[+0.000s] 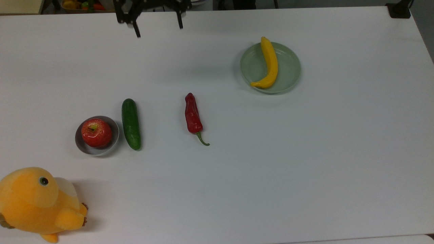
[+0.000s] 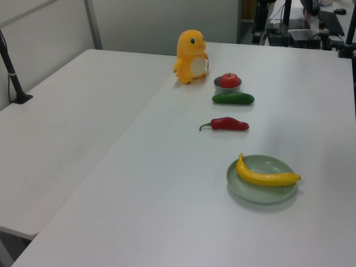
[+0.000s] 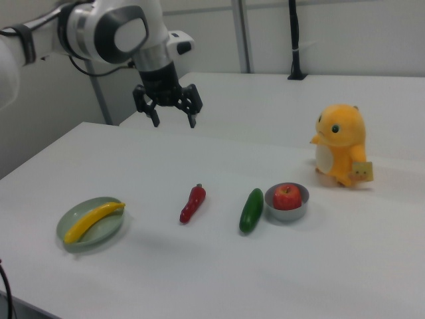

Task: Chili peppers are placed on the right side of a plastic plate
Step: 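Move the open gripper over the red chili pepper and lower it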

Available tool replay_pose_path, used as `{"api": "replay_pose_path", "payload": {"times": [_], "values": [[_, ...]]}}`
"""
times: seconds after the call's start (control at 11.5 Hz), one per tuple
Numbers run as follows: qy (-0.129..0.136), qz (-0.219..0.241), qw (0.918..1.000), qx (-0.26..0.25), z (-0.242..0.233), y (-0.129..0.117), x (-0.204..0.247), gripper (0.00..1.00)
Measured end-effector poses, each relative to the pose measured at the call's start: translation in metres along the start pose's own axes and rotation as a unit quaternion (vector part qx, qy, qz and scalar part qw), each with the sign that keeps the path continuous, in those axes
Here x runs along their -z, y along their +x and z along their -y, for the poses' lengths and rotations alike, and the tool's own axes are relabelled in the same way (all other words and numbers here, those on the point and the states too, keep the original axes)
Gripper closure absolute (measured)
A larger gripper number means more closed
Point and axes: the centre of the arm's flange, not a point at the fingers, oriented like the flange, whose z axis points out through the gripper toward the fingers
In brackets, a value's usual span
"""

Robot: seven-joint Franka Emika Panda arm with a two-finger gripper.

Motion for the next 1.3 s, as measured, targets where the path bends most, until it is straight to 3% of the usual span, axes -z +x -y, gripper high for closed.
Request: {"api": "replay_pose_path", "payload": {"times": [0.26, 0.78, 1.3], "values": [[-0.008, -0.013, 0.9999, -0.001, -0.007, 0.019, -0.048, 0.00], [0.005, 0.035, 0.9993, 0.012, 0.007, 0.031, -0.128, 0.00], [-0.018, 0.055, 0.9983, 0.012, 0.018, 0.046, -0.205, 0.00]]}}
